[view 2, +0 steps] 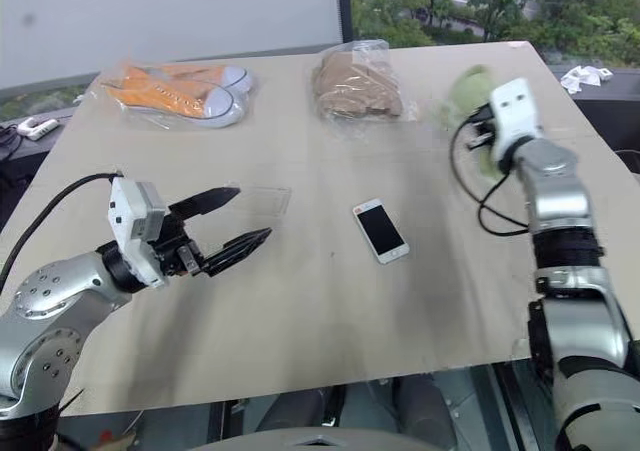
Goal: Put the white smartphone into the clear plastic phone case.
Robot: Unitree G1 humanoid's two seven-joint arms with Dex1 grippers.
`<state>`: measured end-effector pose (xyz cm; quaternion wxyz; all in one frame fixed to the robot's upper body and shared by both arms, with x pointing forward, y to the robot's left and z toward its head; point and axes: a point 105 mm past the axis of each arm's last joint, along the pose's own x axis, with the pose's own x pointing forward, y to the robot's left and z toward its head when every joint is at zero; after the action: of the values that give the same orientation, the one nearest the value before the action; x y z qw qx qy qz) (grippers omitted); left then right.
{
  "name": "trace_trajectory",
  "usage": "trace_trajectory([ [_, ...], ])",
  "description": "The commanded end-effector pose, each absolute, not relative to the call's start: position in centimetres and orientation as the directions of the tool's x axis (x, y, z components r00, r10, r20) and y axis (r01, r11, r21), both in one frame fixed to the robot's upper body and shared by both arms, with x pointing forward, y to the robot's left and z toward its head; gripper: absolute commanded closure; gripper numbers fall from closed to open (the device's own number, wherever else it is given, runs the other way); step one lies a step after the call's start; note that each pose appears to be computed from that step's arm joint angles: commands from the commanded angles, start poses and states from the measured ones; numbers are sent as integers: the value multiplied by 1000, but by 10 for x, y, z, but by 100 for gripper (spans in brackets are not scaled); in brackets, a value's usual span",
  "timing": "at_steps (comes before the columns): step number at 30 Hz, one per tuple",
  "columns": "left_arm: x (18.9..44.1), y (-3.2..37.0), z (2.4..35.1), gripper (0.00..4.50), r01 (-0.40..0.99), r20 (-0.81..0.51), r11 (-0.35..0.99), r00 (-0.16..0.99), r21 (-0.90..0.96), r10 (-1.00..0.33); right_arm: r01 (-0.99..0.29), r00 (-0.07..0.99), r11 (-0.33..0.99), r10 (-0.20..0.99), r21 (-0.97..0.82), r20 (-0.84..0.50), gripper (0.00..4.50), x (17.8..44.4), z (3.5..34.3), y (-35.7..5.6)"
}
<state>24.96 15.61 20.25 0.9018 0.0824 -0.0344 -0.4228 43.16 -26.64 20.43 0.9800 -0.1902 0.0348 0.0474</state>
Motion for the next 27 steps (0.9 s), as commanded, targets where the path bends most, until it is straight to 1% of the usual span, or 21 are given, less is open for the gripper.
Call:
trace_trajectory([
  [1,245,141,211,0,789,10,583,592,192,-806,-54,998,901,44,-430,-34,448,426,222,-292],
  [2,245,139,211,0,794,10,578,587,188,-809,-60,998,896,48,-440,-40,448,424,222,-296],
  [4,245,140,211,0,795,8,577,586,185,-810,-95,995,899,82,-427,-49,355,422,221,-296],
  [5,245,140,210,0,795,7,577,586,184,-810,-109,994,900,96,-422,-53,328,420,221,-295],
  [6,246,140,209,0,796,3,577,586,184,-810,-114,994,900,102,-420,-49,275,419,223,-295],
  [7,245,140,209,0,796,0,576,586,183,-810,-122,992,899,113,-420,-47,252,418,224,-294],
  [8,246,141,208,0,796,-1,576,587,183,-810,-128,992,898,123,-421,-41,191,418,227,-292],
  [10,246,141,207,0,795,-5,578,589,185,-808,-134,991,896,133,-424,-33,93,416,231,-291],
  [11,246,142,207,0,793,-7,581,592,186,-806,-138,990,894,140,-427,-28,36,416,233,-290],
  [12,247,142,207,0,788,-7,587,598,185,-802,-141,989,892,149,-429,-16,3,415,237,-288],
  [20,253,152,203,0,755,-7,630,642,184,-767,-162,981,901,193,-402,37,3,408,257,-280],
  [22,254,153,202,0,748,-6,638,650,182,-760,-150,982,907,184,-394,50,3,406,261,-282],
  [24,255,154,200,0,746,-9,640,652,184,-758,-110,989,912,141,-396,49,3,406,262,-294],
  [27,255,153,199,0,745,-8,640,653,187,-758,-13,1000,914,14,-406,0,3,404,252,-325],
])
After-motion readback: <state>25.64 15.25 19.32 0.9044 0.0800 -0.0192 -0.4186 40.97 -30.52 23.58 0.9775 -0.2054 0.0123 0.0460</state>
